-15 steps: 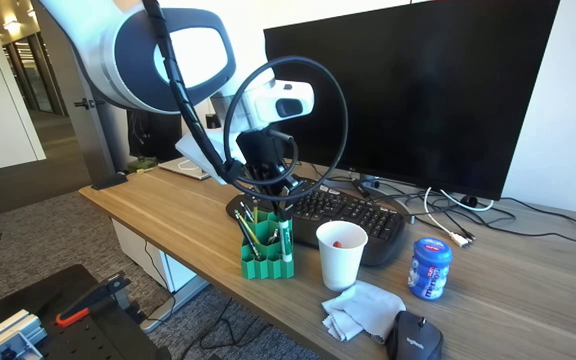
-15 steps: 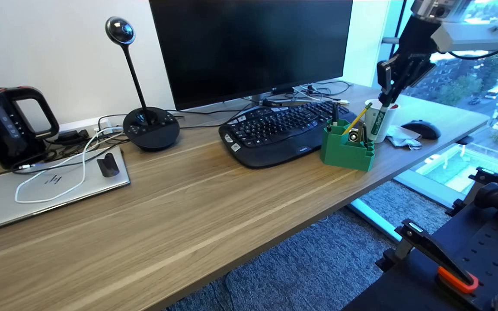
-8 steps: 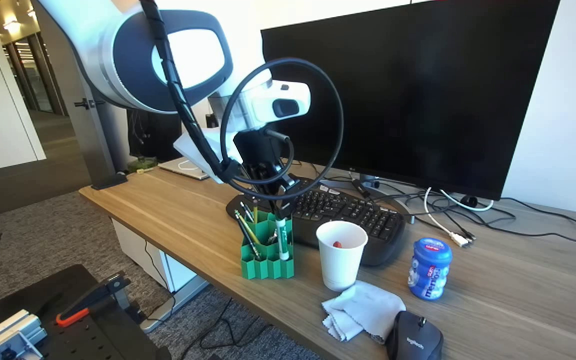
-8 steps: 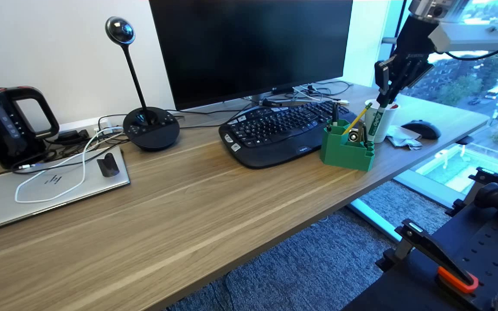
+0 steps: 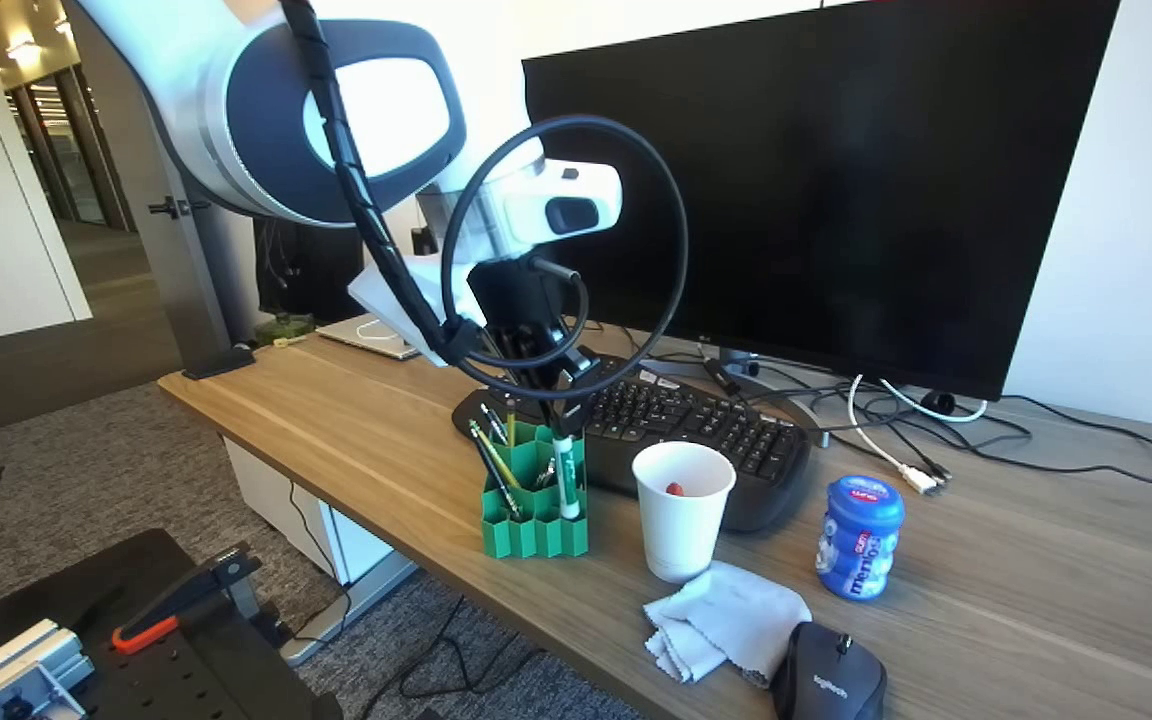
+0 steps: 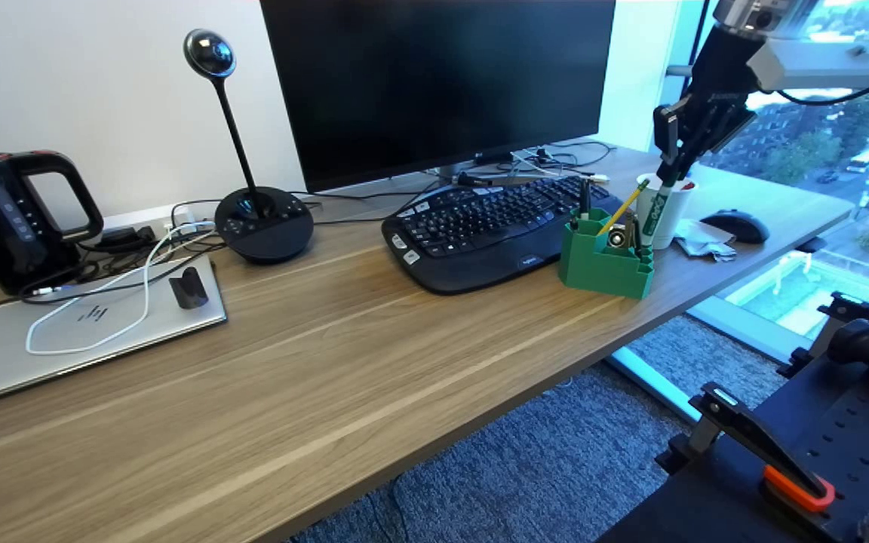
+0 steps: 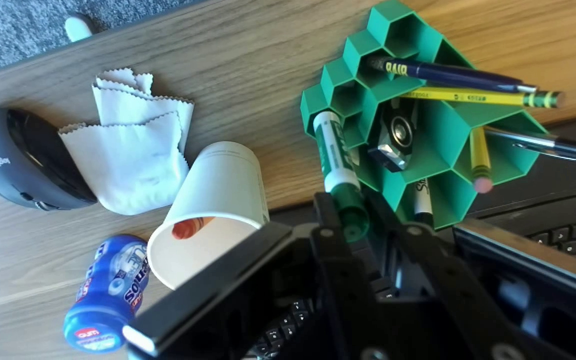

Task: Remove the pen from the cup and put it in the green holder

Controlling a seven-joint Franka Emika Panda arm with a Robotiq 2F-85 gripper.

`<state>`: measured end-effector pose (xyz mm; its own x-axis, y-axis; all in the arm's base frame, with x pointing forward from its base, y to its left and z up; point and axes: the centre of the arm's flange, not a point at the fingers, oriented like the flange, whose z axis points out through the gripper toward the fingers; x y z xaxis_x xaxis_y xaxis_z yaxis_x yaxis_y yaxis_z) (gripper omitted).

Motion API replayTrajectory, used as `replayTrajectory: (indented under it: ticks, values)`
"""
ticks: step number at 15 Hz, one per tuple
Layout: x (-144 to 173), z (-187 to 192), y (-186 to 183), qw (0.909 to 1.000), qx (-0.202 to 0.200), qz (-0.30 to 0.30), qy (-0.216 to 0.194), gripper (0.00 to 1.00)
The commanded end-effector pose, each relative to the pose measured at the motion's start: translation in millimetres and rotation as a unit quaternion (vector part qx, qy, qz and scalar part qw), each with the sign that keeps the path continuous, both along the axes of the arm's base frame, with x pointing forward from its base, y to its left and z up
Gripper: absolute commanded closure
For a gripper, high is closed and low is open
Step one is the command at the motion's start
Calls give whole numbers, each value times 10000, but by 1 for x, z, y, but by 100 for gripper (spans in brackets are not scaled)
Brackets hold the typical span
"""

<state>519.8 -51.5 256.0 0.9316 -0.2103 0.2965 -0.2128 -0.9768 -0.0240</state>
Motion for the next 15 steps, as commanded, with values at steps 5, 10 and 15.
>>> replayTrajectory:
  ticks: [5, 10, 15]
  values:
    - [3, -1, -3, 9998, -11, 63, -200, 95]
    - [2, -1, -3, 9998, -31, 109, -160, 95]
    - [1, -6, -4, 9999, -65, 120, -105, 95]
